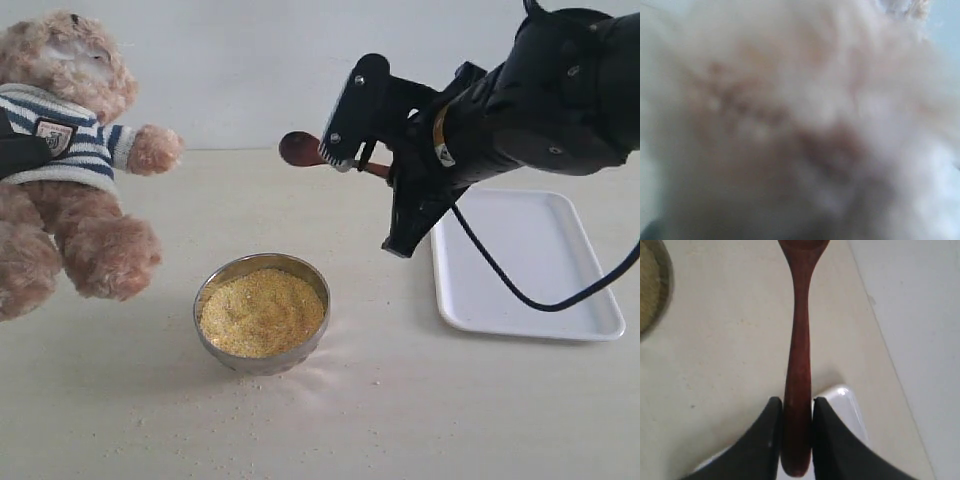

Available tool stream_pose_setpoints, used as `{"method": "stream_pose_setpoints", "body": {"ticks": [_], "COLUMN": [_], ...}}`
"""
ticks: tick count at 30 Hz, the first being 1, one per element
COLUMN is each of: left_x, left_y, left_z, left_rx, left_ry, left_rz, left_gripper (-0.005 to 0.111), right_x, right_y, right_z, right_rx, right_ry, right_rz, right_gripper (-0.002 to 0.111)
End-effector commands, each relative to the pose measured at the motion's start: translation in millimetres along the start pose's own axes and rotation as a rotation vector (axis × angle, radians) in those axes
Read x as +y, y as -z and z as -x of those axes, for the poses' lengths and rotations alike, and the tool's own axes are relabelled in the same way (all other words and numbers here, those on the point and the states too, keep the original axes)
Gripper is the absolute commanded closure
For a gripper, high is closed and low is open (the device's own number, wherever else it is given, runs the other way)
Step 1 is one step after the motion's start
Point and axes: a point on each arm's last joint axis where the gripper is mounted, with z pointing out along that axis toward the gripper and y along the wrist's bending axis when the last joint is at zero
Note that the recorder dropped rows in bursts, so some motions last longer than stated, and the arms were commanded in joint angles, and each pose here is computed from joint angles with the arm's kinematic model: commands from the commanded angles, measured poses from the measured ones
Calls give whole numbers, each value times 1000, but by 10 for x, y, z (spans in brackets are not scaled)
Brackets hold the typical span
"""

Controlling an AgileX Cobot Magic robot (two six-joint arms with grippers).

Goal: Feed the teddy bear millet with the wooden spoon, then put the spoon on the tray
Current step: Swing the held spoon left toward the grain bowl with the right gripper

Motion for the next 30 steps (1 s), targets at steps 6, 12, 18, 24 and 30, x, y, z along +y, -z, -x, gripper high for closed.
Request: {"method": "stream_pose_setpoints", "body": {"ticks": [6,12,18,24,30], "left_x": [-25,-25,-28,-27,-27], "left_y": [24,24,24,24,24], "left_z": [12,12,12,8,8], "left_rx": [-15,-15,-14,-11,-11], "left_ry": [6,6,6,0,0], "left_rz": [-18,-18,-22,-21,-21], "left_gripper": [102,102,102,102,102], "right_x": [-439,-160,57,254,157], "right_y": [131,216,132,105,341], "right_z": [-88,182,276,328,296], "right_rx": [234,43,-194,-259,-274], "right_ry": [415,-2,-766,-736,-547], "right_rz": [-445,-450,-187,9,-41], "right_gripper": [108,108,108,108,108]}}
